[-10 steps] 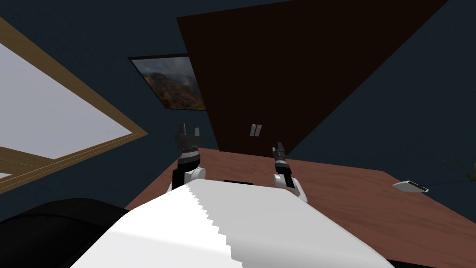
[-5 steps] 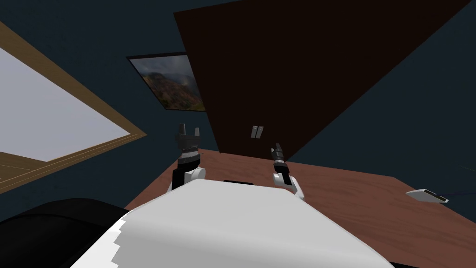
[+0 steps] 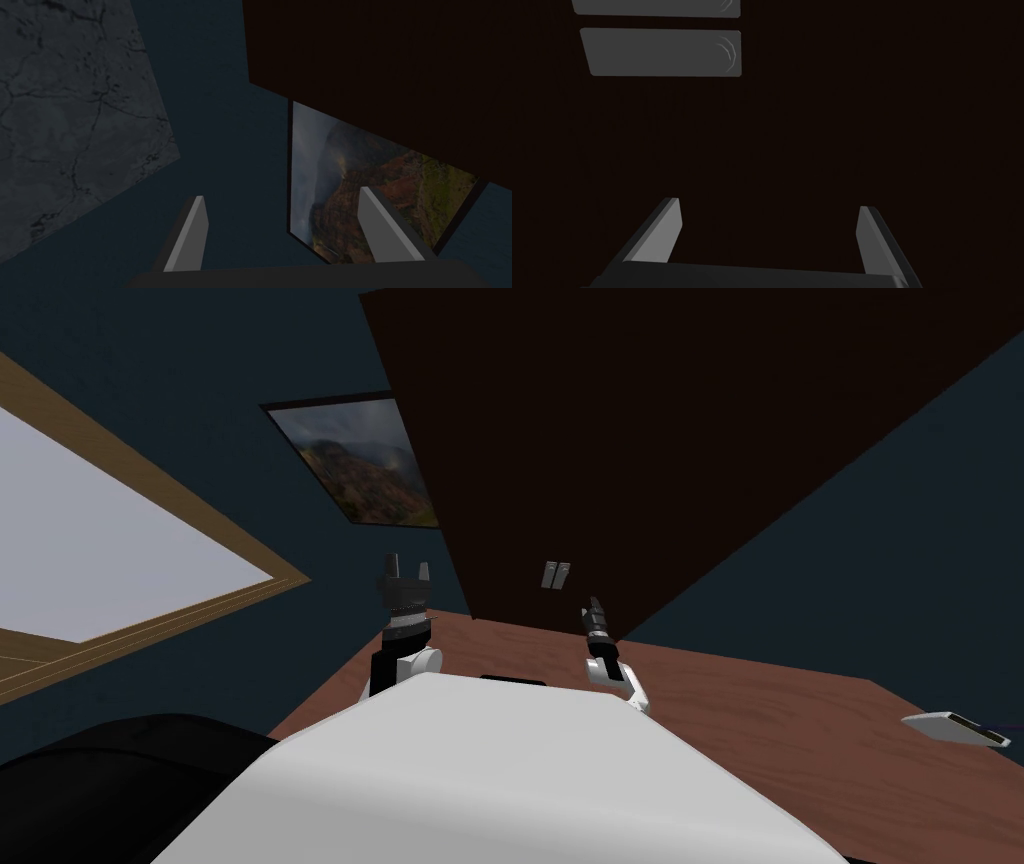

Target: Pull the door open

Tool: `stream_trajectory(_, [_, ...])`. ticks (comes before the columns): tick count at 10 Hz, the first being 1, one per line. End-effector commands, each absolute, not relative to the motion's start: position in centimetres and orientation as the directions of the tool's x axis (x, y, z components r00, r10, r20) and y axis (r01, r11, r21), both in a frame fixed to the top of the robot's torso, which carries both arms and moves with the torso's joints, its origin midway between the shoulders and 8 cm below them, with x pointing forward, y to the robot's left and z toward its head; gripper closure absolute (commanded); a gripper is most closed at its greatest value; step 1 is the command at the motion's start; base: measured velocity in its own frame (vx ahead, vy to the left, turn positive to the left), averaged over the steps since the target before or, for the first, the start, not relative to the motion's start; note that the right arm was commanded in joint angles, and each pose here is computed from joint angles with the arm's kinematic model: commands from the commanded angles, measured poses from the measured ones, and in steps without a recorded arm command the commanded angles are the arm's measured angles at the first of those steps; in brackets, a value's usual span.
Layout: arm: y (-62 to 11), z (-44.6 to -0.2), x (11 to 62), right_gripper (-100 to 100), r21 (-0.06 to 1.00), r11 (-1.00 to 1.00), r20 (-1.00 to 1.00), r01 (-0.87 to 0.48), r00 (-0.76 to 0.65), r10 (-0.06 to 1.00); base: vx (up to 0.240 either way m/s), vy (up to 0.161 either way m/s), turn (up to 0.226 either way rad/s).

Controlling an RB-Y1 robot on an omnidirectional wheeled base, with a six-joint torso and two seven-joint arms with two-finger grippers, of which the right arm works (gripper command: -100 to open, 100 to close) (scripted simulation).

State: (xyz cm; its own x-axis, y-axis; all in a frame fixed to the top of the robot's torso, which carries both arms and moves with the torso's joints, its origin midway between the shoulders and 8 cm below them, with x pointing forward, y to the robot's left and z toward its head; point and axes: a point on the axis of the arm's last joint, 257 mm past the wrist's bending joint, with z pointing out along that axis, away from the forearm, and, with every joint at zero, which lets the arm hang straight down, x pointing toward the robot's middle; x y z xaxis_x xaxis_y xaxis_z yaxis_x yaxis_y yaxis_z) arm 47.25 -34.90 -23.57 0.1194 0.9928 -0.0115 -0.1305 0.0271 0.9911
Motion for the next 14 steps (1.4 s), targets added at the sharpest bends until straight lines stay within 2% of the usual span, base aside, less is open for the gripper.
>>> stream_trajectory(1, [-35.1, -24.4, 47.6, -100, 0.993, 0.025, -0.011, -0.115, 0.119, 0.993, 0.092, 0.004, 0.026])
stream_trajectory(8, [-35.8, -28.3, 49.1, -100, 1.000, 0.008, -0.004, -0.030, 0.121, 0.993, 0.144, -0.013, 0.036])
stream_trajectory(13, [-35.8, -29.2, 49.5, -100, 1.000, 0.003, -0.002, -0.009, 0.120, 0.993, 0.118, -0.011, 0.021])
stream_trajectory(14, [-38.5, -30.2, 48.5, -100, 1.000, 0.013, -0.016, 0.018, 0.158, 0.987, -0.004, -0.031, -0.125])
